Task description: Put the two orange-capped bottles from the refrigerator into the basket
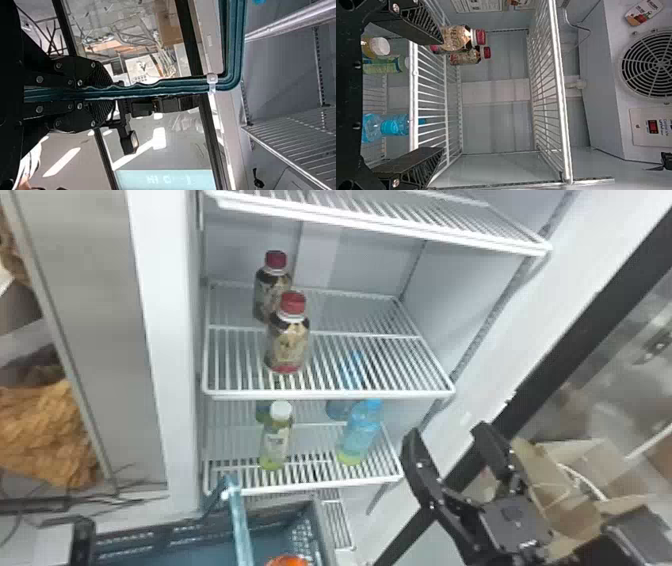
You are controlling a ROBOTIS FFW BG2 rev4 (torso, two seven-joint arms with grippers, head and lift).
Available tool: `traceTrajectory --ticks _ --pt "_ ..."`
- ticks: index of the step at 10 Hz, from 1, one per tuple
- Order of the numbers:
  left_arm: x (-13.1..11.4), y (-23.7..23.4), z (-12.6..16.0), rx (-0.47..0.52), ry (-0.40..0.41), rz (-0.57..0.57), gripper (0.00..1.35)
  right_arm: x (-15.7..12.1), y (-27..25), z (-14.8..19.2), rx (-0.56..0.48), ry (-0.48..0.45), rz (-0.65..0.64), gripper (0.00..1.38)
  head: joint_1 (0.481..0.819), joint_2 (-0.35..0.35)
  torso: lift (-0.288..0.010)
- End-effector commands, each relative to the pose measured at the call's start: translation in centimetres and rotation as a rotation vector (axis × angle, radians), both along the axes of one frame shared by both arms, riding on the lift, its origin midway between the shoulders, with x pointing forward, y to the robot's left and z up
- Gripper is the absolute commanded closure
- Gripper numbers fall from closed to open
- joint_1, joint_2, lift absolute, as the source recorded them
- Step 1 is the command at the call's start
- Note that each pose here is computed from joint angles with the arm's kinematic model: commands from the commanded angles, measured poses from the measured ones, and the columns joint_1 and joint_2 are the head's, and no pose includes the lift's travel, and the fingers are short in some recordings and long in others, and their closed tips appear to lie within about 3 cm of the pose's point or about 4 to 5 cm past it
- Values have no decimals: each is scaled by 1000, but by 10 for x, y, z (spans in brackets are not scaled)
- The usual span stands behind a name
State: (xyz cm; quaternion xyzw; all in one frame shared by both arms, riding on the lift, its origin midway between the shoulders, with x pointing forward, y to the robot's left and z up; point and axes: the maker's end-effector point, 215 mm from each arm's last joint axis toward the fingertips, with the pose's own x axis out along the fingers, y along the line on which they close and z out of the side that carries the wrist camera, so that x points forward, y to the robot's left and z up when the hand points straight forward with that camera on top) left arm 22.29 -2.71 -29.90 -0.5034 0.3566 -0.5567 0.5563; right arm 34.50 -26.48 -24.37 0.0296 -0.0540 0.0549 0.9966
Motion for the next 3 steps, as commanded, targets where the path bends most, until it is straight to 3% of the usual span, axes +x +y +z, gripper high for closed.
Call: traceTrajectory --ticks 1,3 --pt "1 0 0 0 -1 2 1197 0 0 1 -1 -2 1 105 695 -350 -40" --pt "0 0 0 0 0 0 1197 0 0 1 -1 -2 1 107 695 -350 -40"
